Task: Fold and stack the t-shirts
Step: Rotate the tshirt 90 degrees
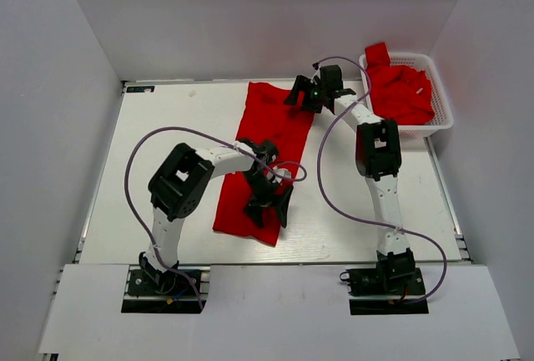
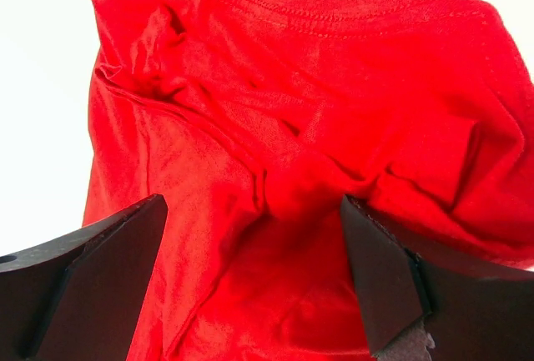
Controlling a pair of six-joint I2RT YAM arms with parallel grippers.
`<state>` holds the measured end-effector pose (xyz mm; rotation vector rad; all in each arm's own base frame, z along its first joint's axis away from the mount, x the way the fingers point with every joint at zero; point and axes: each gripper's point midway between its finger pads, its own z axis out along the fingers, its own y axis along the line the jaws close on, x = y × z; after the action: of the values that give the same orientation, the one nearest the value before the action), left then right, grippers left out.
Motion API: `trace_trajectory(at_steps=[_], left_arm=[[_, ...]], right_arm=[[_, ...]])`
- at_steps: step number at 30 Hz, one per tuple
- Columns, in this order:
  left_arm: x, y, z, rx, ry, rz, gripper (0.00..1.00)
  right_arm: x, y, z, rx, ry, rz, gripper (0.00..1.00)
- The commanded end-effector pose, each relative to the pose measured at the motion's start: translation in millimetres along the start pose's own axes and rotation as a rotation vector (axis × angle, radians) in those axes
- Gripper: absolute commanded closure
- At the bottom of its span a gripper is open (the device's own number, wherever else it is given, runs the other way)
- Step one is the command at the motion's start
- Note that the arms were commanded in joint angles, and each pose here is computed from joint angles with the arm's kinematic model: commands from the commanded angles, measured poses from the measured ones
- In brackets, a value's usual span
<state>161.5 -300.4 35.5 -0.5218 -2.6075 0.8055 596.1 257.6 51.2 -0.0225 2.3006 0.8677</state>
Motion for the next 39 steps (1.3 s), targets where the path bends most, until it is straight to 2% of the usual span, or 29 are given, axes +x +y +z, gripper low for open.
trace_trajectory(at_steps=[1,6,8,11,15,17,18,20,21,22,24,25,29,32,34,36,39], left_arm=[[1,8,-1,-0.044,0.019,0.067,0.0],[-29,-11,-46,-0.102,-0.128,0.186,0.0],[-53,-29,-71,-0.099,-0.264,0.265,0.0],[-76,-42,-113,-0.149,-0.409,0.305,0.0],[-94,-3,-166,-0.359,-0.582,0.139,0.0],[-101,28,-193,-0.485,-0.664,0.043,0.0],[-103,57,-214,-0.547,-0.706,-0.065,0.0],[-103,84,-236,-0.562,-0.753,-0.153,0.0],[-101,111,-257,-0.564,-0.792,-0.261,0.0],[-100,122,-270,-0.553,-0.826,-0.326,0.0],[-106,131,-291,-0.469,-0.907,-0.362,0.0],[-103,149,-302,-0.456,-0.932,-0.407,0.0],[-90,186,-309,-0.454,-0.925,-0.507,0.0],[-82,202,-302,-0.368,-0.921,-0.568,0.0],[-87,208,-300,-0.305,-0.956,-0.589,0.0],[-97,206,-298,-0.211,-0.977,-0.552,0.0],[-98,212,-283,-0.171,-0.935,-0.565,0.0]], right_arm=[[-12,-1,-2,0.027,-0.023,-0.038,0.1],[-44,21,-25,0.019,-0.089,-0.174,0.1],[-51,34,-35,0.001,-0.095,-0.21,0.1],[-63,57,-57,-0.014,-0.109,-0.267,0.1],[-70,78,-87,0.012,-0.122,-0.289,0.1],[-53,78,-86,0.025,-0.069,-0.289,0.1],[-41,79,-92,0.041,-0.024,-0.275,0.1],[-22,80,-91,0.078,0.023,-0.27,0.1],[-12,79,-94,0.096,0.056,-0.262,0.1],[0,85,-93,0.124,0.079,-0.262,0.1],[32,81,-89,0.152,0.15,-0.255,0.1],[49,81,-87,0.179,0.181,-0.242,0.1],[106,69,-87,0.32,0.285,-0.208,0.1],[130,65,-84,0.37,0.302,-0.182,0.1],[137,63,-79,0.383,0.302,-0.182,0.1],[139,62,-66,0.419,0.291,-0.187,0.1],[140,49,-52,0.485,0.281,-0.177,0.1]])
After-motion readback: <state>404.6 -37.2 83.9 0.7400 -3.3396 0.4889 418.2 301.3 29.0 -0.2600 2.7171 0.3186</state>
